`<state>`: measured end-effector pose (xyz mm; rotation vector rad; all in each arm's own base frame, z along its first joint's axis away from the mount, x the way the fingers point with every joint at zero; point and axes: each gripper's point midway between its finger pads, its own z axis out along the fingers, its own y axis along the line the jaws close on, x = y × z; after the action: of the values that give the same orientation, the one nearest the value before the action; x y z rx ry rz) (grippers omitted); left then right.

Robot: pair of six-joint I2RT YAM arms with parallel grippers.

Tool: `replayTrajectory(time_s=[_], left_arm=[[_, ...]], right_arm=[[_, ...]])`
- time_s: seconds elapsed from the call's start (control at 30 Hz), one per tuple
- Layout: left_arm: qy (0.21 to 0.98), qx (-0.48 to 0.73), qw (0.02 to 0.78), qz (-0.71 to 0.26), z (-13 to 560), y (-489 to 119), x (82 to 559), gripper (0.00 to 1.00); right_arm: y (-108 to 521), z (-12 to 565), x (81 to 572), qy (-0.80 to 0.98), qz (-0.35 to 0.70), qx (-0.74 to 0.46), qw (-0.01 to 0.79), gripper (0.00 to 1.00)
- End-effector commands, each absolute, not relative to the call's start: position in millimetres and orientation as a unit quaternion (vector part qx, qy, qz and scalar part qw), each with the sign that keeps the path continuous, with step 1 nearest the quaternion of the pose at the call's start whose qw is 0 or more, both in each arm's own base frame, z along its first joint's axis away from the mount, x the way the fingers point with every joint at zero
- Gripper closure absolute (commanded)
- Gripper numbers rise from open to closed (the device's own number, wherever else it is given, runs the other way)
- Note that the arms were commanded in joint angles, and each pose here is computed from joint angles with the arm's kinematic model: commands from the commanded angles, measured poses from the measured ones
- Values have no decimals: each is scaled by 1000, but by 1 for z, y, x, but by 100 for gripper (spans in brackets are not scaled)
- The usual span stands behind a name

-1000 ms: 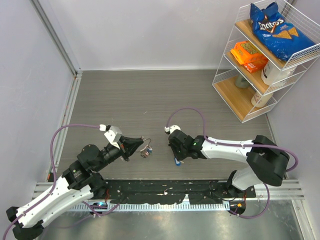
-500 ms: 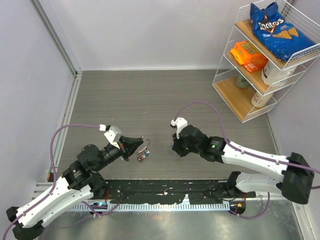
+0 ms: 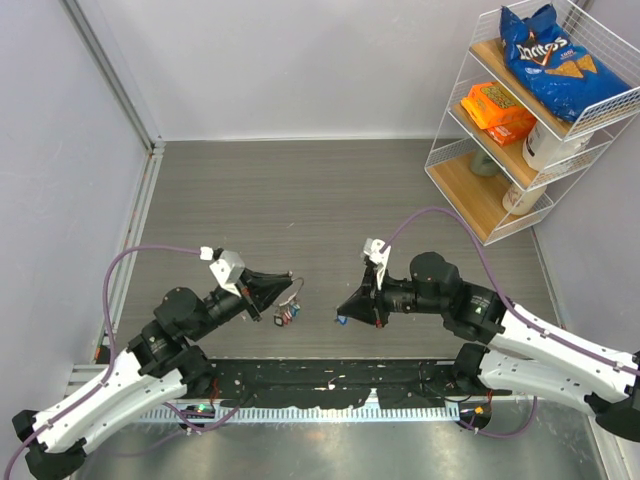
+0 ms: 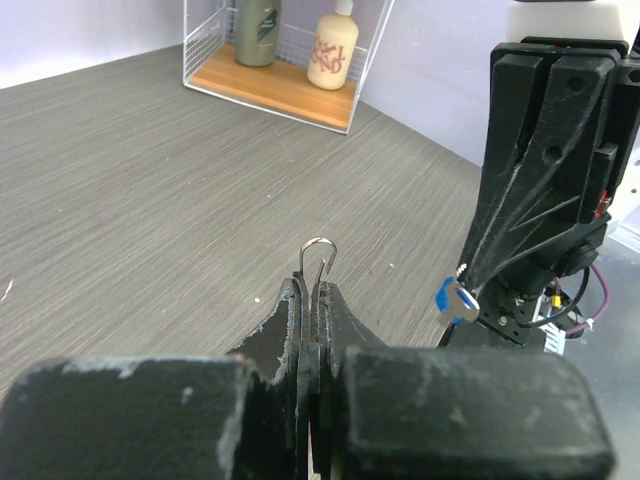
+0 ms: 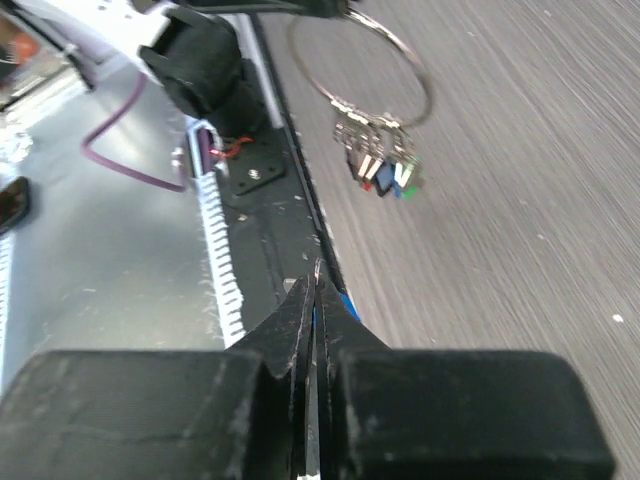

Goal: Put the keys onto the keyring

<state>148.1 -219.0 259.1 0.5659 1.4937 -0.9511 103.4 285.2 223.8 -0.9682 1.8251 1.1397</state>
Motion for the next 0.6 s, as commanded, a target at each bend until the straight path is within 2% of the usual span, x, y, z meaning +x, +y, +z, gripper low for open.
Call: replayTrajectory(time_s=[0.0, 0.57], left_arm=[[561, 248, 647, -454, 320, -224, 139, 100], [471, 283, 690, -471, 340, -226, 124, 100]], right_arm=[[298, 266, 78, 644, 528, -402, 380, 94], [336, 340, 79, 598, 669, -284, 337, 94]])
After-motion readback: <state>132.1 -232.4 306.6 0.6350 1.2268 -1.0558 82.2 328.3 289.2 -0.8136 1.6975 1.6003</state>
